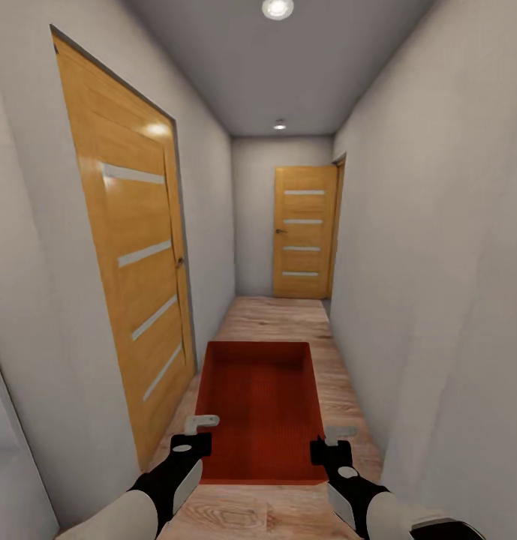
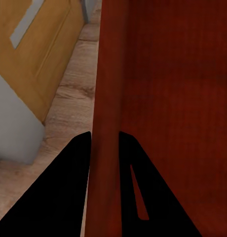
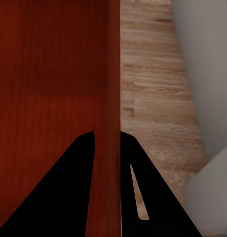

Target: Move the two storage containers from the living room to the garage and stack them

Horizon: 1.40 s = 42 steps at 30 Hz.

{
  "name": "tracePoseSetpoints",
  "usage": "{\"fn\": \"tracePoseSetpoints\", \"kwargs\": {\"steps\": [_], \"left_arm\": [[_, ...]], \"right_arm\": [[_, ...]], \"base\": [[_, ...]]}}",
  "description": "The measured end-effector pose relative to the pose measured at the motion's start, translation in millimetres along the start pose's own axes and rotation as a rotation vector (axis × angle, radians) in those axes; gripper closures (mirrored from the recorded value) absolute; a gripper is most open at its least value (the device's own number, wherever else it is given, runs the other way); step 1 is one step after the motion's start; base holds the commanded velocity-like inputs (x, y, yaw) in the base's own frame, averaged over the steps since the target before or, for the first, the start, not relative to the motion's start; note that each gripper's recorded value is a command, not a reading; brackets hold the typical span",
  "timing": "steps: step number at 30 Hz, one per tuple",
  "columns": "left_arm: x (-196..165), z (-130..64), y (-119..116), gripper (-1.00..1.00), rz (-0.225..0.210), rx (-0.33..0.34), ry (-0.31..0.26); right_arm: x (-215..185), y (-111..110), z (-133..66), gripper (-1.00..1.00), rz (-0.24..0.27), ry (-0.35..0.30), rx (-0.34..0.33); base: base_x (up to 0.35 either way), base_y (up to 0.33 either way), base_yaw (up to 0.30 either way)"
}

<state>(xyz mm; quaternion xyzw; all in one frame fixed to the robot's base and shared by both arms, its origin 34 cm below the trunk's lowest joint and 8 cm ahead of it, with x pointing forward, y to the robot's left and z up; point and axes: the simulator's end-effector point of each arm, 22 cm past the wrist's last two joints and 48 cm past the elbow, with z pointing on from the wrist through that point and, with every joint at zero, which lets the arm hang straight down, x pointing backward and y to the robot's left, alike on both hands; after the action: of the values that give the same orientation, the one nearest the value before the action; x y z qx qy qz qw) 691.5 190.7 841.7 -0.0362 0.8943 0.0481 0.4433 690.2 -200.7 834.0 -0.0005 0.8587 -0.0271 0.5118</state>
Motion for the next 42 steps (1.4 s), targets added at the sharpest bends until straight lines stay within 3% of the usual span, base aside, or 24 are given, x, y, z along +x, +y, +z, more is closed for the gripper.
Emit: {"fn": "tracePoseSetpoints", "kwargs": {"steps": [9,42], "left_arm": [[0.0,0.0,-0.1,1.0,0.0,0.0,0.0],[-0.3,-0.1,0.0,1.0,0.001,0.0,0.0]], "right_arm": [[0.0,-0.1,0.0,1.0,0.0,0.0,0.0],[0.1,0.0,0.0,1.0,0.001,0.0,0.0]], "base": [[0.321,0.0,-0.19],[0.322,0.023,-0.004]]}}
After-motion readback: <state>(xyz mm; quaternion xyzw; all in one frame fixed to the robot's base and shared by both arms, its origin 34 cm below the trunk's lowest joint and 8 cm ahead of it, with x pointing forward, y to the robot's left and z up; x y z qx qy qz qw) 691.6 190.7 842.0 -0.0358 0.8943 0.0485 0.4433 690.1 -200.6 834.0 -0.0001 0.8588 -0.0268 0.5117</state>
